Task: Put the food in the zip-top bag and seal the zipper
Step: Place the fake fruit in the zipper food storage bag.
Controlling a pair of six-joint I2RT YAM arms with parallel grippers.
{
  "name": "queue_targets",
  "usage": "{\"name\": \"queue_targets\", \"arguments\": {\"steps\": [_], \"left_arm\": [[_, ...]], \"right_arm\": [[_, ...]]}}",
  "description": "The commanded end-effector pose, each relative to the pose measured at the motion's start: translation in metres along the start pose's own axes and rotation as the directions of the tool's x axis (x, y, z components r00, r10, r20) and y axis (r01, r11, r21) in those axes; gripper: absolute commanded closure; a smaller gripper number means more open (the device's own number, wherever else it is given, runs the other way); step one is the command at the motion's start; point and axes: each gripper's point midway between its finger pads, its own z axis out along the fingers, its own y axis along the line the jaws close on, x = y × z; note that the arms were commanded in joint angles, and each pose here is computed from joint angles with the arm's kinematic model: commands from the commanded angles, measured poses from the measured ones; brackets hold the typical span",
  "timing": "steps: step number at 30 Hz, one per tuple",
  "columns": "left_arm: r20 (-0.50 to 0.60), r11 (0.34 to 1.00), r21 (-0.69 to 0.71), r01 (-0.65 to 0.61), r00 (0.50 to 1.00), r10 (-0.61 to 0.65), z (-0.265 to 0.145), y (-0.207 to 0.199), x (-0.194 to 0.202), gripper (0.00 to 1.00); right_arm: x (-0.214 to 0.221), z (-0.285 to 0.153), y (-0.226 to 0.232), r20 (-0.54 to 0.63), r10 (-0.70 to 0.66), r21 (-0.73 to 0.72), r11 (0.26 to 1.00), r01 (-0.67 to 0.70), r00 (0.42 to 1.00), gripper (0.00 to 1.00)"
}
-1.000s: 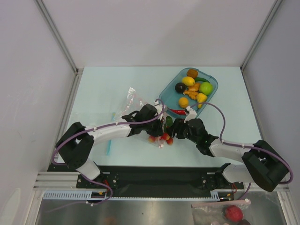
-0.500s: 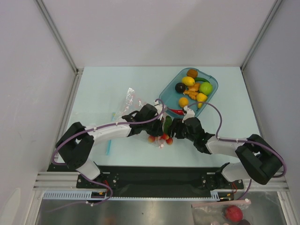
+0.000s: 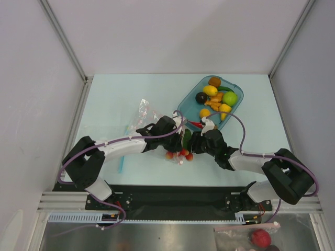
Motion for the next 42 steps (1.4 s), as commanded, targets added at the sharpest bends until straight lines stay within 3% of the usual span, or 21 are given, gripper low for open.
{"name": "queue_targets", "arguments": {"steps": [1,13,22,30,34,38,42], "left_arm": [[0.061,0.999,0.033,-0.03,0.998,0.028,-0.01,-0.014,-0.023,1.0],[0.065,0.997,0.012,-0.074,0.995,0.073,-0.026,-0.024,-0.027,1.0],[0.092,0.983,0.151,-0.103,0.992,0.09,-0.046,-0.06,-0.037,1.0],[0.166,0.964,0.21,-0.162,0.978,0.128,-0.074,-0.088,-0.055,1.0],[0.177,0.97,0.173,-0.169,0.974,0.138,-0.073,-0.082,-0.057,1.0],[0.194,0.988,0.049,-0.144,0.972,0.132,-0.064,-0.055,-0.055,1.0],[0.219,0.992,-0.037,-0.117,0.968,0.122,-0.063,-0.032,-0.057,1.0]], "right_arm": [[-0.022,0.002,0.022,0.064,-0.038,-0.073,0.996,0.043,0.997,0.59],[-0.031,-0.016,0.052,0.118,-0.072,-0.187,0.978,0.093,0.99,0.82],[-0.037,-0.043,0.08,0.169,-0.052,-0.345,0.932,0.108,0.984,0.85],[-0.025,-0.049,0.095,0.129,-0.038,-0.449,0.889,0.093,0.991,0.86],[-0.006,-0.028,0.085,0.043,-0.015,-0.415,0.909,0.032,0.999,0.86],[0.013,-0.01,0.077,-0.034,0.022,-0.397,0.917,-0.034,0.999,0.88],[0.017,-0.005,0.078,-0.05,0.039,-0.411,0.91,-0.056,0.998,0.89]]}}
